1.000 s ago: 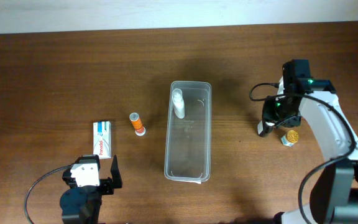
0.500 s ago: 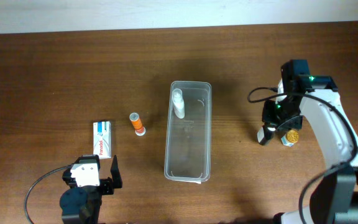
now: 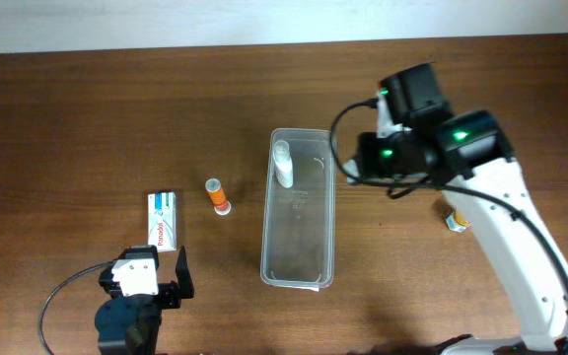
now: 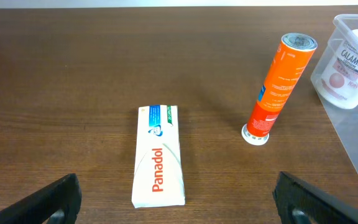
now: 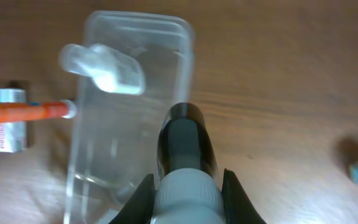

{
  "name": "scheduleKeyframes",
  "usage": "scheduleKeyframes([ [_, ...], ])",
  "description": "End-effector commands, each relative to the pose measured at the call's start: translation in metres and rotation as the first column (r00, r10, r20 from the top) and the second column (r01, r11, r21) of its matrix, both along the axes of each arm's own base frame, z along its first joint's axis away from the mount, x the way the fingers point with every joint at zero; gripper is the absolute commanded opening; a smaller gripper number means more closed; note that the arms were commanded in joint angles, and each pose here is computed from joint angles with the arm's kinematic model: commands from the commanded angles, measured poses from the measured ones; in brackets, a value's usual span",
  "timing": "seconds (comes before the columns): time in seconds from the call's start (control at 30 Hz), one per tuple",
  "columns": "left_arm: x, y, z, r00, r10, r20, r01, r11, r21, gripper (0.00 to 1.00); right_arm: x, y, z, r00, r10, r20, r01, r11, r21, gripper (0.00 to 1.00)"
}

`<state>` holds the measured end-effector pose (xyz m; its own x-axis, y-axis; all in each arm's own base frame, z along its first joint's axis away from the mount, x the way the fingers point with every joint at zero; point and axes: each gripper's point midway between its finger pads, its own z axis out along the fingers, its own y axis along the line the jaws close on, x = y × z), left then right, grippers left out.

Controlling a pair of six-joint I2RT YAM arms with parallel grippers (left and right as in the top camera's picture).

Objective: Pack container
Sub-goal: 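Place the dark bottle upright in the container and release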

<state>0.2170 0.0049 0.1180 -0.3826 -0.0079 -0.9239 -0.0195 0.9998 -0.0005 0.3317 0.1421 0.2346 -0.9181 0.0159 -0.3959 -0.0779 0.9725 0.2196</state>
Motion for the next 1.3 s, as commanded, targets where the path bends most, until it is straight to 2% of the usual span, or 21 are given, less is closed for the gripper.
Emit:
scheduleKeyframes([
  [0.0, 0.000, -0.001, 0.000, 1.000, -0.012, 0.007, 0.012, 1.000, 0.007, 1.00, 0.007, 0.032, -0.005, 1.000, 0.008, 0.005, -0.008, 0.999, 0.032, 0.16],
  [0.13, 0.000, -0.001, 0.000, 1.000, -0.012, 0.007, 0.012, 1.000, 0.007, 0.99, 0.023, 0.054, -0.031, 0.999, 0.033, -0.014, -0.033, 0.999, 0.014, 0.16],
  [0.23, 0.000, -0.001, 0.000, 1.000, -0.012, 0.007, 0.012, 1.000, 0.007, 0.99, 0.036, 0.051, -0.060, 0.998, -0.030, -0.053, 0.029, 0.999, -0.036, 0.16],
  [0.4, 0.000, -0.001, 0.000, 1.000, -0.012, 0.007, 0.012, 1.000, 0.007, 1.00, 0.063, 0.061, -0.099, 0.998, -0.024, -0.060, 0.020, 0.998, -0.057, 0.16],
  [0.63, 0.000, -0.001, 0.000, 1.000, -0.012, 0.007, 0.012, 1.000, 0.007, 0.99, 0.081, 0.071, -0.116, 0.999, -0.013, -0.033, 0.012, 0.999, -0.047, 0.17],
  [0.87, 0.000, -0.001, 0.000, 1.000, -0.012, 0.007, 0.012, 1.000, 0.007, 1.00, 0.081, 0.072, -0.117, 0.999, -0.011, -0.034, 0.009, 0.999, -0.046, 0.49],
  [1.07, 0.000, -0.001, 0.000, 1.000, -0.012, 0.007, 0.012, 1.000, 0.007, 0.99, 0.072, 0.071, -0.100, 0.999, -0.002, -0.036, 0.001, 1.000, -0.024, 0.54],
  [1.27, 0.000, -0.001, 0.000, 1.000, -0.012, 0.007, 0.012, 1.000, 0.007, 1.00, 0.050, 0.044, -0.016, 0.995, -0.038, 0.091, 0.038, 0.999, -0.007, 0.64],
])
